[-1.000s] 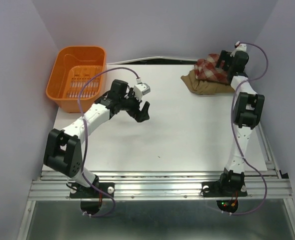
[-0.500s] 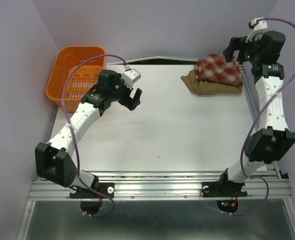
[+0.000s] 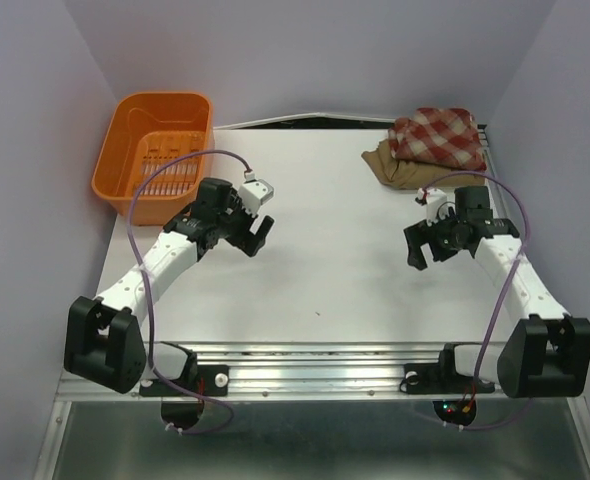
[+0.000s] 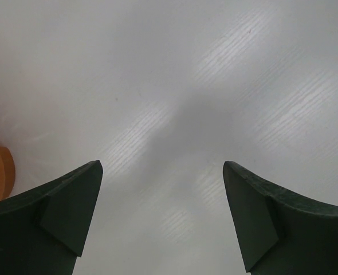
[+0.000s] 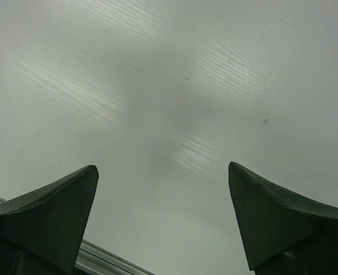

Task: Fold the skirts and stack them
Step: Neatly place the folded skirt to the corner

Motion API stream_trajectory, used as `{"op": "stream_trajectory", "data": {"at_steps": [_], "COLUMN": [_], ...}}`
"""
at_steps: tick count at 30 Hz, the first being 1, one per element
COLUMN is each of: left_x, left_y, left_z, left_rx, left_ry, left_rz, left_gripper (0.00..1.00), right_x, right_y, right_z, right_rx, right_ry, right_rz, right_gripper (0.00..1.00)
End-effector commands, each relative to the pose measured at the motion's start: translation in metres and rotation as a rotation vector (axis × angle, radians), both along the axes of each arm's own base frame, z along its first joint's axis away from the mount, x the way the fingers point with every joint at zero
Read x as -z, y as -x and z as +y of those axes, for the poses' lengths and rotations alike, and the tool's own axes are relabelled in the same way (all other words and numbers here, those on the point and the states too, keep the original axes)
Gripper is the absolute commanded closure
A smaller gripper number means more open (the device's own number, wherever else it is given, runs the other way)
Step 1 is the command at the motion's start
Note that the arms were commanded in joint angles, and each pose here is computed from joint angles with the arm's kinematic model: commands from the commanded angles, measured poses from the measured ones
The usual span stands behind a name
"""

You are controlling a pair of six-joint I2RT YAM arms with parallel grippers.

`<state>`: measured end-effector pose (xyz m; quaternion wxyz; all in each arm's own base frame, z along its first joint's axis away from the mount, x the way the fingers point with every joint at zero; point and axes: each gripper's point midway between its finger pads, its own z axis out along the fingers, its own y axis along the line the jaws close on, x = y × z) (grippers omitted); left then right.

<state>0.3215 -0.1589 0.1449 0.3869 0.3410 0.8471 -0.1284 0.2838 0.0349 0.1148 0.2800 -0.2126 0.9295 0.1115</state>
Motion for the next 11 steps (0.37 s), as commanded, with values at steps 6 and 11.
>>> {"op": "stream_trajectory", "data": {"at_steps": [6, 11], "left_x": [0.013, 0.007], "left_y": [0.009, 0.010], "left_z": [0.013, 0.013], "left_rx": [-0.008, -0.006], "left_ry": [-0.044, -0.038], "left_rz": [-0.029, -0.045], "left_gripper": [0.01, 0.02], "right_x": [0.012, 0.008], "right_y": [0.019, 0.017], "right_z": [0.011, 0.017], "right_rx": [-0.088, -0.097], "right_ry": [0.107, 0.109], "right_rz": [-0.074, -0.085], "right_gripper": [0.00, 0.00]}}
